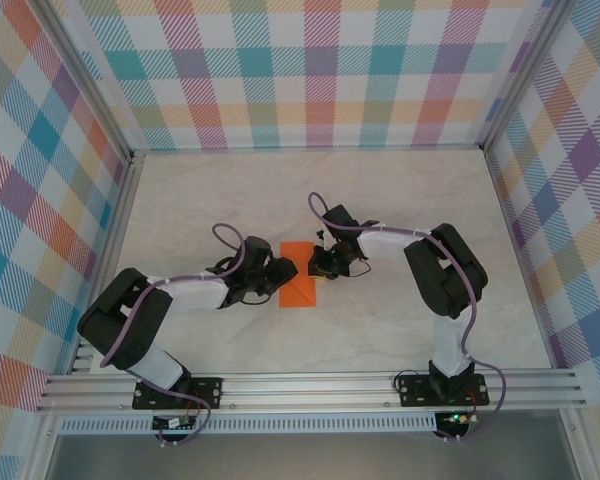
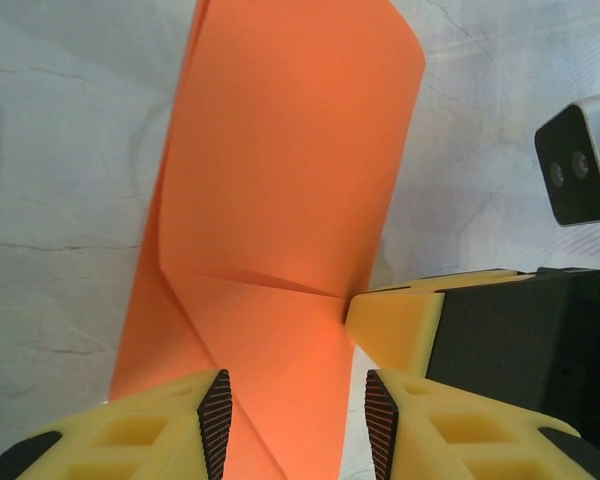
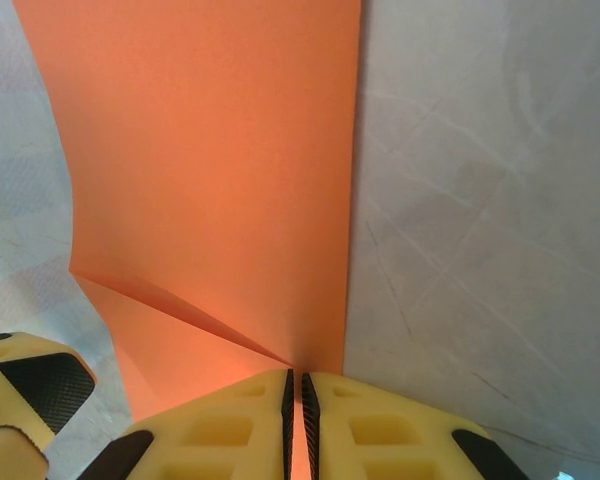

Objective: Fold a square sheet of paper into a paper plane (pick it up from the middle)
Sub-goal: Turn over the paper at the center of the table.

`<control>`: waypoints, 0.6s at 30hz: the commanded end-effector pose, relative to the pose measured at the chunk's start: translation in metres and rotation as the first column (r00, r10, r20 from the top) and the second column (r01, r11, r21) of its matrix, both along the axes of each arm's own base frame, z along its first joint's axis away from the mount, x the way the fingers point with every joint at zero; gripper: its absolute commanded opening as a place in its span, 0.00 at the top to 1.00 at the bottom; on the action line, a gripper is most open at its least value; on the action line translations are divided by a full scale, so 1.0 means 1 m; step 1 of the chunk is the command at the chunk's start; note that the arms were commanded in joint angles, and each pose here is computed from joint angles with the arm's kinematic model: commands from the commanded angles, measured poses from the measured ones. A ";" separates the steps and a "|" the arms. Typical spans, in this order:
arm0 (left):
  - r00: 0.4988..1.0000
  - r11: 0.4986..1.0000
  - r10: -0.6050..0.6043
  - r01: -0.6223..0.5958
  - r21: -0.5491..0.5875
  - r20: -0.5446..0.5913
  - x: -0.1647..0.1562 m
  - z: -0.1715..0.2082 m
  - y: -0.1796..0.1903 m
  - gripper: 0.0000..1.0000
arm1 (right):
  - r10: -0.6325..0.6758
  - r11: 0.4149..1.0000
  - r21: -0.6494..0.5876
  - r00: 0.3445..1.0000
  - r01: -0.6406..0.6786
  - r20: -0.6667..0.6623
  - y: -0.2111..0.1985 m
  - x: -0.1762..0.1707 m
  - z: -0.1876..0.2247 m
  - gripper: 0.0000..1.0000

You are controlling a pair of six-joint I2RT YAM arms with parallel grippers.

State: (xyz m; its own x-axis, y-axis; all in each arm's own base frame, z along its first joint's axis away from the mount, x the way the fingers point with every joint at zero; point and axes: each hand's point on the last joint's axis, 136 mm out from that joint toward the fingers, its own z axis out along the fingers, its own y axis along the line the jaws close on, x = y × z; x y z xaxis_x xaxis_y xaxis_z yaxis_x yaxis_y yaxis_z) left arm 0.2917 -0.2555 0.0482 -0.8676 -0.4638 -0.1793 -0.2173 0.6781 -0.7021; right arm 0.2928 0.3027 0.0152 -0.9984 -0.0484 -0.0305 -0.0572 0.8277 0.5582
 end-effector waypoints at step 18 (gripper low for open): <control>1.000 0.999 -0.006 0.007 0.051 -0.012 0.006 -0.009 -0.008 0.49 | -0.016 0.997 -0.076 0.998 0.011 -0.066 -0.017 -0.017 -0.027 0.86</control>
State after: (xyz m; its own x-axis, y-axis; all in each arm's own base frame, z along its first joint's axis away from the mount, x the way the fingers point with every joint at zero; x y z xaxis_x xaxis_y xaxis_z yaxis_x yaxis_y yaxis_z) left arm 0.2944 -0.2547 0.0360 -0.8662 -0.4667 -0.1785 -0.2464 0.7097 -0.6600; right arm 0.2929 0.3032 0.0148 -0.9984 -0.0475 -0.0322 -0.0573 0.8253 0.5618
